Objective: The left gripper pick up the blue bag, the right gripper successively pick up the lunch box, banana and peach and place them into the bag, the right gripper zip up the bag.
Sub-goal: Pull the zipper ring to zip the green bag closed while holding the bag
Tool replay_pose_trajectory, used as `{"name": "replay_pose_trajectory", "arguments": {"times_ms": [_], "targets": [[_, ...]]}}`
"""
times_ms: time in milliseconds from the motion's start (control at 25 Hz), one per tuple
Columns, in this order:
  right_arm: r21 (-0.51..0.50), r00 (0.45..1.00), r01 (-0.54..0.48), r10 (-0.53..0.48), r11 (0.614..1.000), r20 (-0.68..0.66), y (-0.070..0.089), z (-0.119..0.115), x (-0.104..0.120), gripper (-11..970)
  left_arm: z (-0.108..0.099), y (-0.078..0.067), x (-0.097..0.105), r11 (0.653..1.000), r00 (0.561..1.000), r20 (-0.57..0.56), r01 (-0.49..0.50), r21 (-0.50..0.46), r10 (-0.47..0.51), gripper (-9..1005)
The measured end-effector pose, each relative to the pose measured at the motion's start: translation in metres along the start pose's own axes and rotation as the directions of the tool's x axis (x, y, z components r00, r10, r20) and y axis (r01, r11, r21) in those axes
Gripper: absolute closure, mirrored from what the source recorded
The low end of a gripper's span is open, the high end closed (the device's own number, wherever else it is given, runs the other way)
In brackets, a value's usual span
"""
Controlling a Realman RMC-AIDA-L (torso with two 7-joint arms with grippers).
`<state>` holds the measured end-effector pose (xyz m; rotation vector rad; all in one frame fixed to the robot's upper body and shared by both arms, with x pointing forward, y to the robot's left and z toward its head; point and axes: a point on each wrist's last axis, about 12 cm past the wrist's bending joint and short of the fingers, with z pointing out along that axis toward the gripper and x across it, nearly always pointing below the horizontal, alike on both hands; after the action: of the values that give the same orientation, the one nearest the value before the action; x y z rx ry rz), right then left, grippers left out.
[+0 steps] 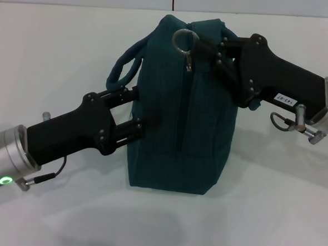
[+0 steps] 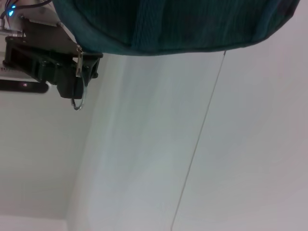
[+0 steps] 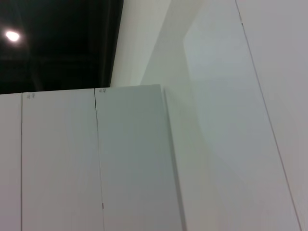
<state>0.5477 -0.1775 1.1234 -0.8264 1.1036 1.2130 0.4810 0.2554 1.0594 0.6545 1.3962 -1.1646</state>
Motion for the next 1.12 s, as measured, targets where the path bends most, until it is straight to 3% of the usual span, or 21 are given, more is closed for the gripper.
{"name": "replay_pose_trajectory", "arguments": {"times_ms": [80, 520, 760, 1120], "targets": [[0.001, 1.0, -0.001, 0.001, 1.0, 0.0, 0.0, 0.0, 0.0, 952, 0.001, 0.0, 0.0, 1.0, 1.0, -0.002, -0.01, 0.003, 0.01, 382], [0.01, 1.0, -0.003, 0.003, 1.0, 0.005, 0.0, -0.002, 0.0, 952, 0.007, -0.001, 0.001, 0.997, 0.998, -0.028, -0.06, 0.048, 0.062, 601], [0.03, 1.0, -0.012, 0.011, 0.999, 0.016, -0.001, -0.005, 0.0, 952, 0.008, -0.002, 0.001, 0.995, 0.997, -0.044, -0.067, 0.071, 0.07, 797], [0.144, 0.997, -0.063, 0.056, 0.988, 0.052, -0.01, -0.013, 0.0, 952, 0.009, -0.009, 0.005, 0.986, 0.993, -0.094, -0.06, 0.156, 0.076, 892]]}}
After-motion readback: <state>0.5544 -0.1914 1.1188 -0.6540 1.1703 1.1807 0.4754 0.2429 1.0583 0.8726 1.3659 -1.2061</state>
